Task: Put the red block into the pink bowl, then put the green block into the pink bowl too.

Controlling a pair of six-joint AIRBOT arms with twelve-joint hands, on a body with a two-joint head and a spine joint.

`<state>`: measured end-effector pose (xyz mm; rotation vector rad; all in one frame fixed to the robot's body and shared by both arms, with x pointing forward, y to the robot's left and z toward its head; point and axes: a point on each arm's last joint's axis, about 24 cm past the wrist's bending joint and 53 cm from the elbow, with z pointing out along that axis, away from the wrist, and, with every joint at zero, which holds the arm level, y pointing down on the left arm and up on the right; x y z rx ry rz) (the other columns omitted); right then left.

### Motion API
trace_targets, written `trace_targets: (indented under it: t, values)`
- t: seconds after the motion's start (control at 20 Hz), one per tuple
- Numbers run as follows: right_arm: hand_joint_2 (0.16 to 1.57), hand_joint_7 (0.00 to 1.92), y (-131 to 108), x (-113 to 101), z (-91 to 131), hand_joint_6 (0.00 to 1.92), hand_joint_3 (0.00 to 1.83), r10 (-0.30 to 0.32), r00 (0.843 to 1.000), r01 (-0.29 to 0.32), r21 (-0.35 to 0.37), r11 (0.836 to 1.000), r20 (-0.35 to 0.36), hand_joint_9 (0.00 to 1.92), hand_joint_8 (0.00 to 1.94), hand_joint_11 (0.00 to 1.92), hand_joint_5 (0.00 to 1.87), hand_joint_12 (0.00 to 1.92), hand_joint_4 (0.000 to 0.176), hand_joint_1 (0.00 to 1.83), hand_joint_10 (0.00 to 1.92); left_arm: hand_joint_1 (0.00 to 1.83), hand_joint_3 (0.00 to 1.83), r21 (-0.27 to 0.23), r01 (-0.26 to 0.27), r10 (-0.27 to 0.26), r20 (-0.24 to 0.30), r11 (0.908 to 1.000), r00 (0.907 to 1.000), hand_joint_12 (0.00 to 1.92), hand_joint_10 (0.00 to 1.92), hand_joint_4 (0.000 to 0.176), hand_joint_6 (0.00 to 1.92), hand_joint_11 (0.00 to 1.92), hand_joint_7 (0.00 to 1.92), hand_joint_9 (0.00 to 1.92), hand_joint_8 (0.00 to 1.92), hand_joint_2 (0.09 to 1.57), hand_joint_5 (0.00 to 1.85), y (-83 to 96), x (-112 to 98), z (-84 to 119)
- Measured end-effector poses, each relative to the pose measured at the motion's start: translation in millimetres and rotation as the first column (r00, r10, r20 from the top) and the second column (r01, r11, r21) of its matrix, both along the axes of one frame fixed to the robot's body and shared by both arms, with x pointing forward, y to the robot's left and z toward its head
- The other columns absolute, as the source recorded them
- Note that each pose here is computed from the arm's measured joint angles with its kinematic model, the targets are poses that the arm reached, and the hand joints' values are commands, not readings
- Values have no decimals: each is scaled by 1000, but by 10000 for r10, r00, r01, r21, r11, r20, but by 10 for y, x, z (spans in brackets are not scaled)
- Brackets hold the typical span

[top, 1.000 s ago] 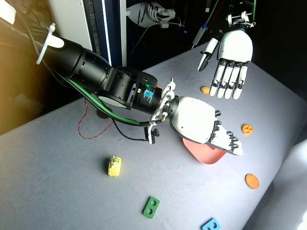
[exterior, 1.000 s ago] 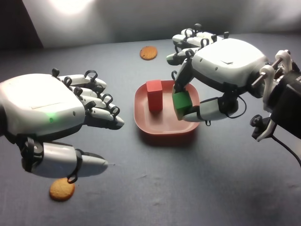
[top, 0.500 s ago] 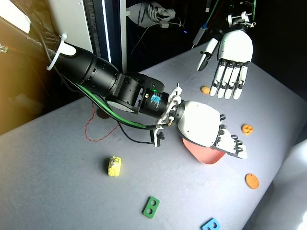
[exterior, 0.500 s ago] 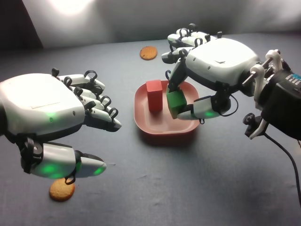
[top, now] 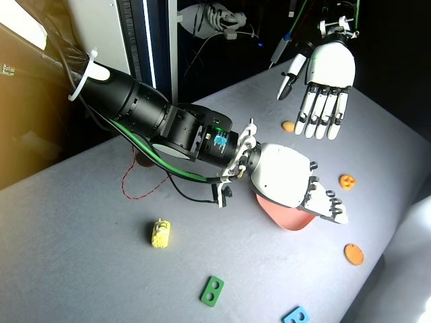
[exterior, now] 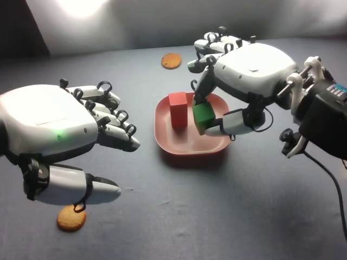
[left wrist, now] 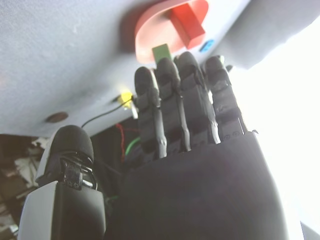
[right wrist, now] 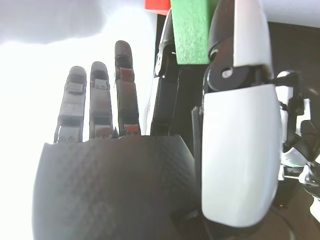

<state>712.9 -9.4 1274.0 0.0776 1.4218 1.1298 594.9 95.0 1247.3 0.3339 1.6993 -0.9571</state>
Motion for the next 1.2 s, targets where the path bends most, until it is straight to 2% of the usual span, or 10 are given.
trace_targets:
  t: [0.2,0.3,0.35,0.4,0.5,0.6,0.9,0.95,1.0,1.2]
  values:
    - [996,393,-16,14,-43,517,0,-33,10000,33,-42,10000,-77,77,0,0,1263,0,110,1120,3,139,3,12,6,-6,24,10000,10000,351,6,0,3,0,407,329,3,1281,481,-1,0,4]
    - [985,297,-27,28,-39,464,0,-65,10000,65,-51,10000,-52,44,0,0,1283,0,165,1109,1,175,0,17,15,-15,32,10000,10000,324,1,0,3,0,406,318,1,1276,489,-4,-1,4]
    - [862,251,-32,32,-38,240,0,-78,10000,78,-45,10000,-52,8,0,0,1096,0,82,1061,0,205,0,13,16,-16,37,10000,10000,342,3,0,2,0,414,327,2,1276,491,-3,-2,6]
    - [831,236,-41,39,-39,118,0,-101,9999,100,-40,9999,-59,1,0,0,1039,0,50,1028,0,176,1,20,10,-10,36,10000,10000,339,1,0,2,0,402,323,1,1279,471,-2,-1,5]
    - [838,151,-43,41,-39,14,0,-108,9999,108,-34,9999,-61,0,0,0,864,0,118,823,0,171,0,34,22,-22,46,10000,10000,356,3,0,6,0,397,325,4,1279,463,-5,-2,3]
    - [851,75,-42,40,-38,0,7,-106,9999,106,-39,9999,-56,0,0,0,644,0,152,679,0,246,0,32,24,-24,48,10000,10000,392,7,0,12,0,431,348,9,1259,506,-5,-3,4]
    - [809,56,-41,40,-38,0,0,-103,9999,102,-46,9999,-47,0,0,0,328,0,149,658,0,215,0,37,23,-23,48,10000,10000,435,5,0,2,0,430,355,3,1268,493,-4,-3,3]
    - [814,18,-41,39,-38,4,0,-100,9999,100,-50,9999,-47,0,6,0,136,0,83,677,0,197,3,35,25,-25,50,10000,10000,420,3,0,4,0,418,340,2,1276,486,-5,-4,4]
    - [858,4,-40,39,-39,0,13,-98,9999,98,-53,9999,-50,0,1,0,61,0,56,698,0,138,6,35,25,-25,50,10000,10000,311,1,0,1,0,371,294,0,1291,443,-5,-4,4]
    - [914,0,-99,55,-37,0,25,-167,9998,167,-84,9998,-85,0,0,0,0,0,0,287,0,230,0,33,30,-31,57,10000,10000,370,1,0,0,0,350,288,0,1278,410,-6,-5,6]
